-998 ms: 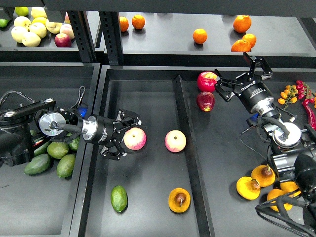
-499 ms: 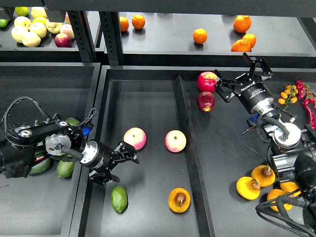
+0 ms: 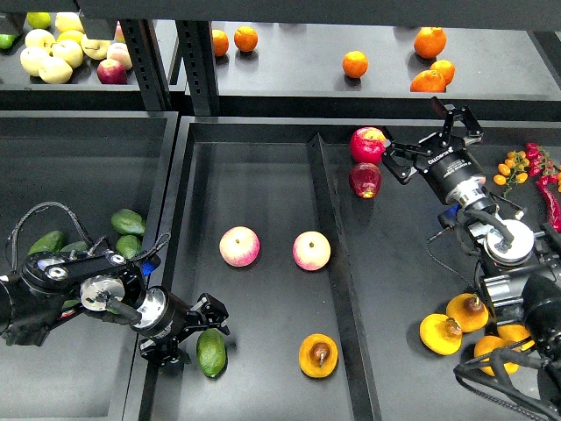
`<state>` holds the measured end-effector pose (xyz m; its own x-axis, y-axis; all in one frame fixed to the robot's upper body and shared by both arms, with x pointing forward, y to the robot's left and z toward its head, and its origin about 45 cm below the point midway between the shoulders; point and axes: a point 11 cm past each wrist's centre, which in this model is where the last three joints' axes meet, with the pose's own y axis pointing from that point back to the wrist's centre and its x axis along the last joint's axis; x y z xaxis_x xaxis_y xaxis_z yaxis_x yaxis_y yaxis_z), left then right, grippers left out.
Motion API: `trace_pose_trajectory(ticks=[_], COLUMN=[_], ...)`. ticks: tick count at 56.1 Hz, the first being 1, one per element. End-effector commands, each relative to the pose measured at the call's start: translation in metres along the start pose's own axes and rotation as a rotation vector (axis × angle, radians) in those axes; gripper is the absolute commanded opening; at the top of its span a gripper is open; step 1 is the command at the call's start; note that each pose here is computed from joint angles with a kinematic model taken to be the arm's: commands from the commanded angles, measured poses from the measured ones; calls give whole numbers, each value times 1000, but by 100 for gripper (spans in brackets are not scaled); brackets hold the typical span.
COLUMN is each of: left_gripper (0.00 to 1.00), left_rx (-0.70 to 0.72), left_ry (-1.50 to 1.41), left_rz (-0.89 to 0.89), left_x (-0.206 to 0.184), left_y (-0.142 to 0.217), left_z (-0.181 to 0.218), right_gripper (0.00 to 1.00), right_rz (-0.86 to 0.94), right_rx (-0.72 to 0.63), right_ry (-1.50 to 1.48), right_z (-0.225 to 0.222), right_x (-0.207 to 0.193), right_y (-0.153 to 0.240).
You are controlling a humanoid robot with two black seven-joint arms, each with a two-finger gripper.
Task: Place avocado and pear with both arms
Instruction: 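Close the left gripper around the green avocado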
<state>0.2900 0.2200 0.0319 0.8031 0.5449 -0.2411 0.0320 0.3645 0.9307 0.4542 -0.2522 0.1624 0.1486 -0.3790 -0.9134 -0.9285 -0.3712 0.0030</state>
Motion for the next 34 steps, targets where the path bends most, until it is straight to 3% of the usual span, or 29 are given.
trace_pose_trajectory(ticks=[1, 34], left_gripper=[92, 92], left_rx=[-1, 30], left_ry=[-3, 3], left_rz=[-5, -19], left_x=[-3, -11], left_y=[-4, -19], left_z=[3, -10], right_gripper=[100, 100], right_rz=[0, -2], right_rx=[0, 1], right_ry=[0, -1], right_z=[0, 0], right_x=[0, 0], right_y=[0, 0])
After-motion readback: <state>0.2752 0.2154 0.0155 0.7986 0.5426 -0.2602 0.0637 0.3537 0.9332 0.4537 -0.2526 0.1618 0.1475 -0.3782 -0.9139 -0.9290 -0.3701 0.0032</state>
